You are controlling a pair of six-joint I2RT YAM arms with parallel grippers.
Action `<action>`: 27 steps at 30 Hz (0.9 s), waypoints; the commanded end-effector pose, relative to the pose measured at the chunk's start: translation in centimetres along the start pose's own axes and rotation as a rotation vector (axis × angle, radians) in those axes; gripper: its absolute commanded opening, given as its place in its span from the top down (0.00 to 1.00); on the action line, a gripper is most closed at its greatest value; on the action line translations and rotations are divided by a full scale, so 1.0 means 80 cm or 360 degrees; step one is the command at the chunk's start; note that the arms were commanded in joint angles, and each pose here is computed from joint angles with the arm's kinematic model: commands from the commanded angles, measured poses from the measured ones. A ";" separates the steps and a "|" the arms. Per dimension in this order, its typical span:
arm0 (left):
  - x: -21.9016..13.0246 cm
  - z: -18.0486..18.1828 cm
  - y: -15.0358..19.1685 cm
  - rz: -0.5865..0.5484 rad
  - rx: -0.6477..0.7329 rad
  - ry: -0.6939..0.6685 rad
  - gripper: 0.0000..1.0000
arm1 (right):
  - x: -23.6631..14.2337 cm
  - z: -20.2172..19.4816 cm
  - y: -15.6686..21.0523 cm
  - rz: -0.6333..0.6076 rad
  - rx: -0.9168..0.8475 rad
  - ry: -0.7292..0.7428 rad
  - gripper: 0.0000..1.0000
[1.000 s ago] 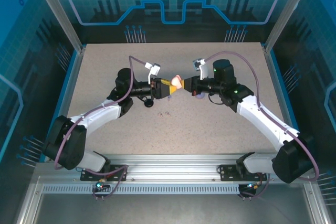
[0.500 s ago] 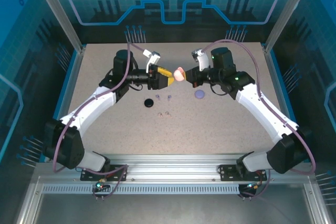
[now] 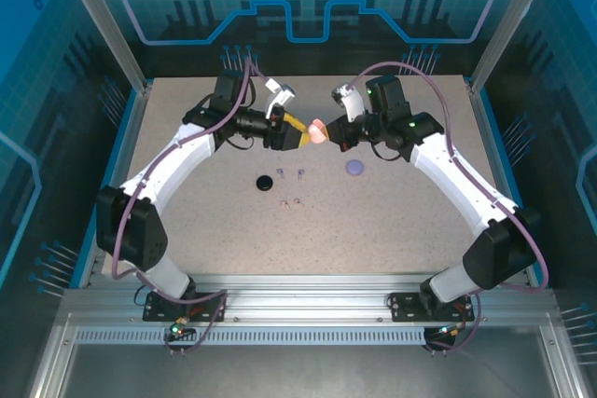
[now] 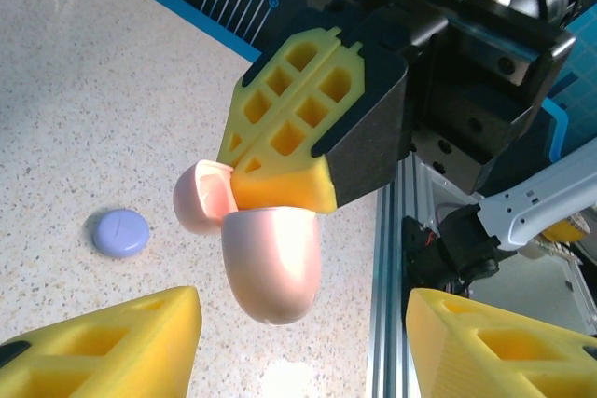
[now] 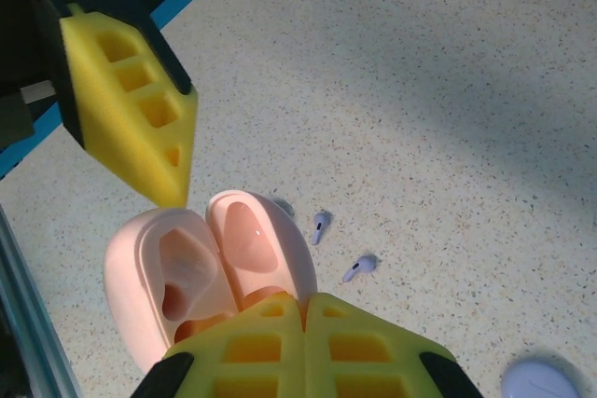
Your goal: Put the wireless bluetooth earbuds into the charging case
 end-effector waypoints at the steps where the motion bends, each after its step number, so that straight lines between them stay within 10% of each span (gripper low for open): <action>1: -0.005 -0.005 0.000 0.0062 0.0000 0.0091 0.38 | -0.003 0.002 -0.009 0.0000 -0.0036 -0.0053 1.00; 27: 0.005 0.006 -0.005 0.0081 -0.0055 0.0210 0.55 | 0.012 0.018 -0.018 0.0023 -0.0062 -0.0140 1.00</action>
Point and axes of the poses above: each hand's point on the last joint's axis, 136 mm out from that joint toward the fingers, its own x axis out along the fingers, its own z axis along the line the jaws close on, y = z × x, the point moved 10 cm from there along -x, back along the fingers, and after that the axes turned 2 degrees about x, right-handed, at the moved point
